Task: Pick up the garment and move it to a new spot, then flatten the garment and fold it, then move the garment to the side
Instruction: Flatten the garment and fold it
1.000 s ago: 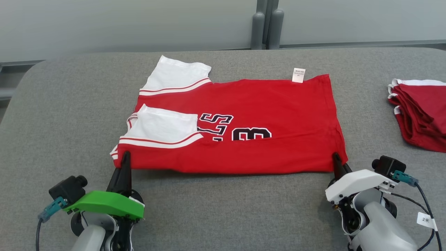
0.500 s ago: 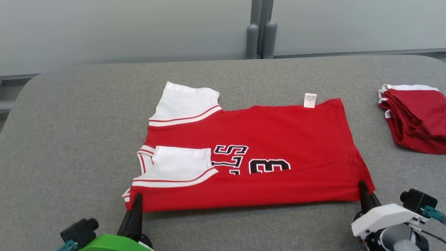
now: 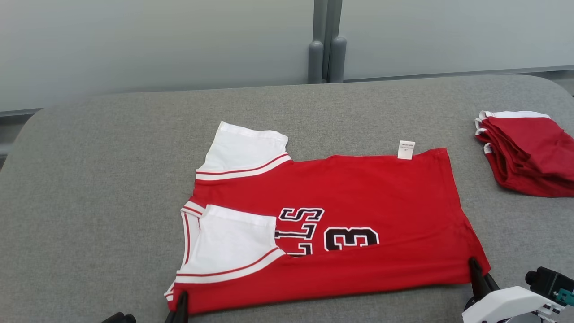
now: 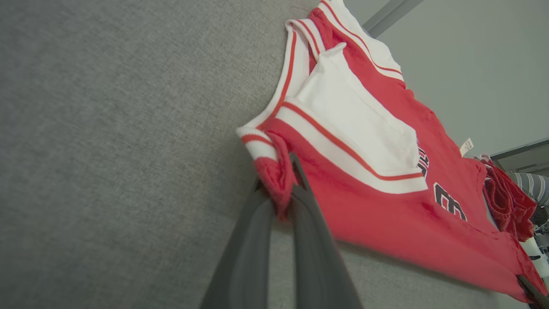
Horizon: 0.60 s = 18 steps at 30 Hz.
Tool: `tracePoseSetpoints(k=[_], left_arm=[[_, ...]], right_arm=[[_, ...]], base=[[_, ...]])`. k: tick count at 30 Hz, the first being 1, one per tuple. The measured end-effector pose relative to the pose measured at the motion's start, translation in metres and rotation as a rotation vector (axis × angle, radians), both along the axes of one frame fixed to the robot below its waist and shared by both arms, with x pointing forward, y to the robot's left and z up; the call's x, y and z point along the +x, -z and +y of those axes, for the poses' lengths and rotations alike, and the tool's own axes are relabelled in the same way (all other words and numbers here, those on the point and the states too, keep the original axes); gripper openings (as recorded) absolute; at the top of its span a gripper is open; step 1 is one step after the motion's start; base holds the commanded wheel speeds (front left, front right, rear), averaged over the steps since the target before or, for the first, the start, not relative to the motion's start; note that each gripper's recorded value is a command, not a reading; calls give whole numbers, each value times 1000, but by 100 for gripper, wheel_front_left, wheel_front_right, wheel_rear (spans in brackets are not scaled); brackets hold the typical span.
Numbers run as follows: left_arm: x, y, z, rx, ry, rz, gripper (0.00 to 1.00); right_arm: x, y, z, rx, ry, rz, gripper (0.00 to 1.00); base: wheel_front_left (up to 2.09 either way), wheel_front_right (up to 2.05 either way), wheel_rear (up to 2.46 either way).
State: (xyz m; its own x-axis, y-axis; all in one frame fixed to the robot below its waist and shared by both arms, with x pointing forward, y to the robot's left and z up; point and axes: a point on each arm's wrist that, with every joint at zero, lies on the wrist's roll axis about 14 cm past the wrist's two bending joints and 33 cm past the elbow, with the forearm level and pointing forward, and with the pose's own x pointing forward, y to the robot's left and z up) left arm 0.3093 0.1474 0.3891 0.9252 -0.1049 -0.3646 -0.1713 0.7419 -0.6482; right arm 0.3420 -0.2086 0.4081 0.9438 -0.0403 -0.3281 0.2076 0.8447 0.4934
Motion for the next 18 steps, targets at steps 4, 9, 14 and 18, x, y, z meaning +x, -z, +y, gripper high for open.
tracePoseSetpoints(k=[4,9,14,18], left_arm=[[-5,9,-1,6,9,39,40],[-7,14,-1,18,13,61,100],[-2,12,15,74,4,54,100],[12,0,23,130,36,8,100]], right_arm=[[-5,1,-5,-1,16,3,64],[-11,2,-14,-6,46,5,100],[-15,2,-27,-28,80,7,100],[-9,-7,-32,-54,84,-19,100]], base=[[0,0,0],[0,0,0],[0,0,0],[0,0,0]])
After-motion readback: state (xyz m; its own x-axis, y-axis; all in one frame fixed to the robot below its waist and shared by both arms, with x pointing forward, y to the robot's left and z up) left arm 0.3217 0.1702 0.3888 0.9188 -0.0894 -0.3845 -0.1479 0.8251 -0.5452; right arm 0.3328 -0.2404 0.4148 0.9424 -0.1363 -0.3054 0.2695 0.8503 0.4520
